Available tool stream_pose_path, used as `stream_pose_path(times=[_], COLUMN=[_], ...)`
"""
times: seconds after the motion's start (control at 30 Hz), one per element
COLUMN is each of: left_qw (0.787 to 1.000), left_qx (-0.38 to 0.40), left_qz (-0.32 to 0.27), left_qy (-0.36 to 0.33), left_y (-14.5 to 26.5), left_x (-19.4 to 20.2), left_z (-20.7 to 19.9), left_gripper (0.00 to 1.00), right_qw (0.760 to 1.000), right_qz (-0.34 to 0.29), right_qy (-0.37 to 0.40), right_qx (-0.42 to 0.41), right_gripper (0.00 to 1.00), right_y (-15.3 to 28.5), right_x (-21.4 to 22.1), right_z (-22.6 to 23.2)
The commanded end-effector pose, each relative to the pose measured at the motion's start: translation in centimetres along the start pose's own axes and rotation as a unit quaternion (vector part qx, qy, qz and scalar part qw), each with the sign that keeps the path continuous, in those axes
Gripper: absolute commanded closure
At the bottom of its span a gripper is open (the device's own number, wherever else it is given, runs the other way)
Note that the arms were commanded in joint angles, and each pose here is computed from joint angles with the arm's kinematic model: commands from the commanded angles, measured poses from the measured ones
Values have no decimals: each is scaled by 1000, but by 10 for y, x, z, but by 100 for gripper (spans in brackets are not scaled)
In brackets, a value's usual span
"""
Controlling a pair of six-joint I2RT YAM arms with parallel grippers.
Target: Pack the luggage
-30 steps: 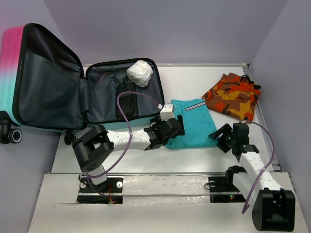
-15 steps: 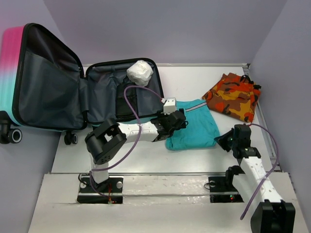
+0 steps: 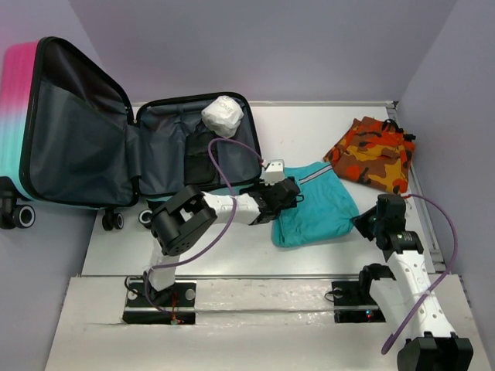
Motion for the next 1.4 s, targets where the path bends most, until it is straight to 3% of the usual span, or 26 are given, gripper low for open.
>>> stream_pose_path(times=[0.0,0.03,0.2,0.27,0.5,0.67,0.93,1.1,1.27,1.37], left_qw=[1000,1000,1000,1000,999,997,980,970,956,960], left_qx=[6,6,-7,-10,7,43,137,170,197,195], left_qz=[-13,-12,-14,-11,-21,-52,-133,-166,-205,-189], left_qy=[17,16,18,24,33,40,52,47,70,71], left_y=[-14,-16,-30,-35,-35,-6,89,130,163,155], left_x=[-10,-9,-3,0,-6,-42,-148,-205,-274,-284], left_z=[-18,-19,-18,-17,-26,-44,-84,-102,-97,-80], left_gripper=[18,24,28,37,94,94,94,94,94,94], right_qw=[999,999,999,999,999,997,978,958,931,918], right_qz=[-36,-36,-33,-33,-31,-37,-4,-38,-50,-52], right_qy=[4,6,11,13,19,40,85,95,105,115], right_qx=[14,11,-3,-8,-25,-59,-191,-266,-347,-376], right_gripper=[93,93,93,93,93,93,93,93,93,93], right_y=[5,5,6,7,11,19,54,94,132,147], right_x=[-19,-19,-17,-17,-17,-23,-36,-68,-104,-120], right_z=[1,2,6,7,12,26,88,131,184,213])
Point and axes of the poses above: each gripper's point midway between its finger pads, its own y axis back along the fingers, its own z axis along the line the jaws close on, x = y × z, the point moved 1 cm from there along y, back along the fingers, and after that the axes turned 10 degrees about y, right-handed, at the moved point
